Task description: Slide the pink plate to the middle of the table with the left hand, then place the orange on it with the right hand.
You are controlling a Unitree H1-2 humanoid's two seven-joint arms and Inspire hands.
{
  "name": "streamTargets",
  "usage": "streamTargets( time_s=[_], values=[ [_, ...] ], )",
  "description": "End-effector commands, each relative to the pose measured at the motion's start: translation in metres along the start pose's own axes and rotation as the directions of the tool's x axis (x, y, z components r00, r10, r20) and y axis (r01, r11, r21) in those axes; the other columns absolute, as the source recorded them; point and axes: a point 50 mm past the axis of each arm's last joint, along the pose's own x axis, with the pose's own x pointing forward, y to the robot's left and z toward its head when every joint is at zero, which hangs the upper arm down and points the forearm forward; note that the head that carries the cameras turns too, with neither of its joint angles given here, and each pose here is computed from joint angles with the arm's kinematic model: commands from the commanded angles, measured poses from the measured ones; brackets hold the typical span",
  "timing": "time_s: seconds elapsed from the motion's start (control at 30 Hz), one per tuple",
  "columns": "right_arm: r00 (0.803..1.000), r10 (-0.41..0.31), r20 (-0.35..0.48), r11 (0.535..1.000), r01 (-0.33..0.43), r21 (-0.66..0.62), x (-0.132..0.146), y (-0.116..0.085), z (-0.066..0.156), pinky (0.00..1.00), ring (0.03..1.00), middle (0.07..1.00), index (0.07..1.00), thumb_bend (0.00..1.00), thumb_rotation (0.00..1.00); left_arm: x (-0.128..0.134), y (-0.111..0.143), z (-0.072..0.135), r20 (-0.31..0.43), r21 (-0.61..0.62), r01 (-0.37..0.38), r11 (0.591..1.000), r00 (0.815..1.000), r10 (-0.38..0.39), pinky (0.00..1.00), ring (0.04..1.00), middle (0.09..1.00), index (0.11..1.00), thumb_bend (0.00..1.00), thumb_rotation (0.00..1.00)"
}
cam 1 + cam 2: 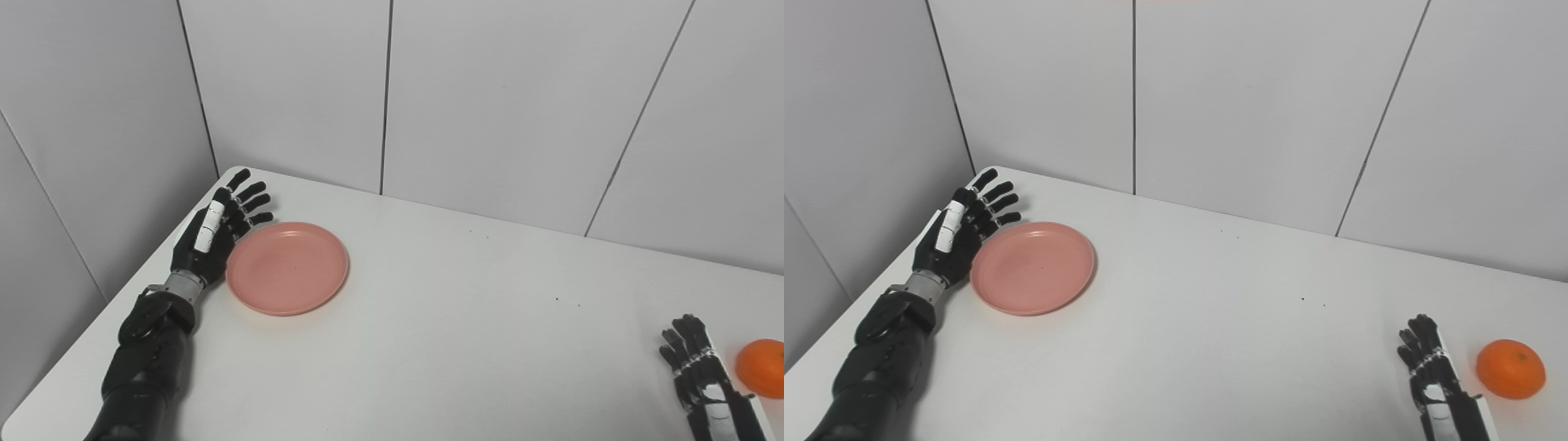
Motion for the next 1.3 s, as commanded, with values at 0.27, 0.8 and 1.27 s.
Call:
streamTargets(
  time_s=[0.27,0.8,1.27],
  values=[
    [0.990,-0.033,-0.138,0.995,0.046,0.092,-0.037,0.025,-0.035,0.98,0.974,0.981,0.977,0.75,0.89,-0.032,-0.025,-0.032,-0.122,-0.100,-0.024,0.995,0.992,0.012,0.81,0.869,0.889,0.937,0.95,0.77],
    [0.991,-0.032,-0.131,0.995,0.044,0.087,-0.037,0.027,-0.034,0.97,0.965,0.975,0.968,0.74,0.89,-0.037,-0.061,-0.049,-0.184,-0.111,0.007,0.994,0.983,-0.028,0.89,0.926,0.919,0.960,0.94,0.79],
    [0.990,-0.030,-0.135,0.996,0.041,0.084,-0.037,0.029,-0.035,0.96,0.966,0.969,0.958,0.75,0.88,-0.027,-0.082,-0.055,-0.147,-0.155,0.026,0.988,0.988,-0.049,0.89,0.920,0.911,0.927,0.94,0.79]
  ],
)
